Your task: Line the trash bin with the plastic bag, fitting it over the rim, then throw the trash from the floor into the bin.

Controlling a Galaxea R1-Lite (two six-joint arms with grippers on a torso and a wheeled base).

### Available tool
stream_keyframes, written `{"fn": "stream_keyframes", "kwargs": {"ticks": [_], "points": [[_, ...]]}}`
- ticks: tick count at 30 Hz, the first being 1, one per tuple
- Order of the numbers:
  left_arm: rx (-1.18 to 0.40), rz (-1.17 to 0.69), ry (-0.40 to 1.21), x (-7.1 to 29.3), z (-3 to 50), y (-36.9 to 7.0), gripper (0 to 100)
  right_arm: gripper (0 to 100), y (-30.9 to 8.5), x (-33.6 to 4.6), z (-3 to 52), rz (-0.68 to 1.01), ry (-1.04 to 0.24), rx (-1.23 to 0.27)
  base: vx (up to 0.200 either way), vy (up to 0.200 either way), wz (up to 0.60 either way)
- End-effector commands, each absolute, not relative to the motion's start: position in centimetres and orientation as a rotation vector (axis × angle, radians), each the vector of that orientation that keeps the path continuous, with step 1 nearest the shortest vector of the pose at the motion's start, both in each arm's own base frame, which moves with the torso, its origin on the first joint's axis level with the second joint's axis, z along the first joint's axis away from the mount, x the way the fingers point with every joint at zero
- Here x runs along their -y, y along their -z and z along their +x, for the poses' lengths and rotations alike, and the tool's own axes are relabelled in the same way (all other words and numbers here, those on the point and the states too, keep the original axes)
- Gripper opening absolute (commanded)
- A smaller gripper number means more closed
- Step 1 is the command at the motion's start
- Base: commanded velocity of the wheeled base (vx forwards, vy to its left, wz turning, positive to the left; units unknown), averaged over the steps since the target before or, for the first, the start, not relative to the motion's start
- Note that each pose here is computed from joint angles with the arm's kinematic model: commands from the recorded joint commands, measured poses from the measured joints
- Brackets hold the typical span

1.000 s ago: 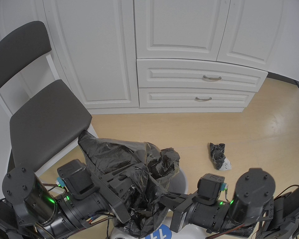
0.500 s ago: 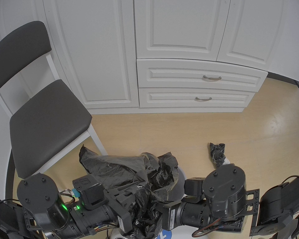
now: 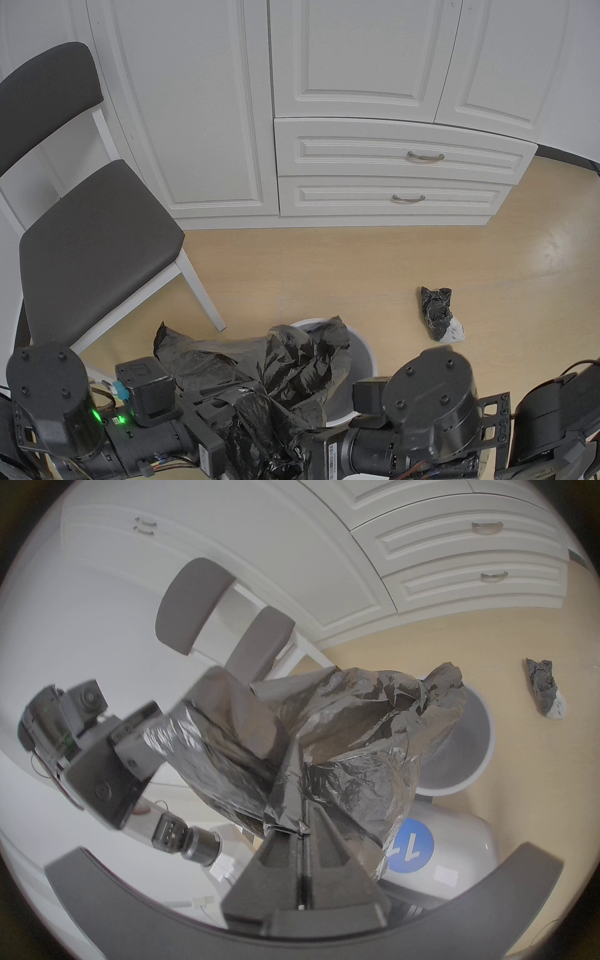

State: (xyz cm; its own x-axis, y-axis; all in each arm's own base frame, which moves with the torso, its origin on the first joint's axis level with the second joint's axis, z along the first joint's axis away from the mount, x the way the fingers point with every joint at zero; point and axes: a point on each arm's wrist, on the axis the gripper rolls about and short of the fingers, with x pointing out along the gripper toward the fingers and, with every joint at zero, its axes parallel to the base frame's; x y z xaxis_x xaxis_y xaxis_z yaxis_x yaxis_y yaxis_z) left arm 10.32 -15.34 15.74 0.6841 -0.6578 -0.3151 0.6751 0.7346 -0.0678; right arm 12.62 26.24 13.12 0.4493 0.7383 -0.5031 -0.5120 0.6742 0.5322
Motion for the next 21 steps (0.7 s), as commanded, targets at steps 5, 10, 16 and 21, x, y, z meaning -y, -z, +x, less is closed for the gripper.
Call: {"fn": "stream_keyframes", "kwargs": {"ticks": [5,10,16,21], "points": [[-0.263,0.006,0.755,14.0,9.5,-18.1,0,0,-13.8,-26.8,10.7,0.288,-0.848,-0.810,0.000,0.000,0.00],[-0.288,0.016,0.761,14.4,9.7,-17.7,0,0,-13.3,-26.7,11.4,0.285,-0.818,-0.818,0.000,0.000,0.00],[-0.360,-0.019,0.757,17.0,11.3,-15.9,0,0,-12.3,-25.7,14.8,0.298,-0.696,-0.808,0.000,0.000,0.00],[-0.269,-0.110,0.761,18.0,11.9,-16.2,0,0,-13.4,-23.8,16.5,0.312,-0.655,-0.744,0.000,0.000,0.00]]}}
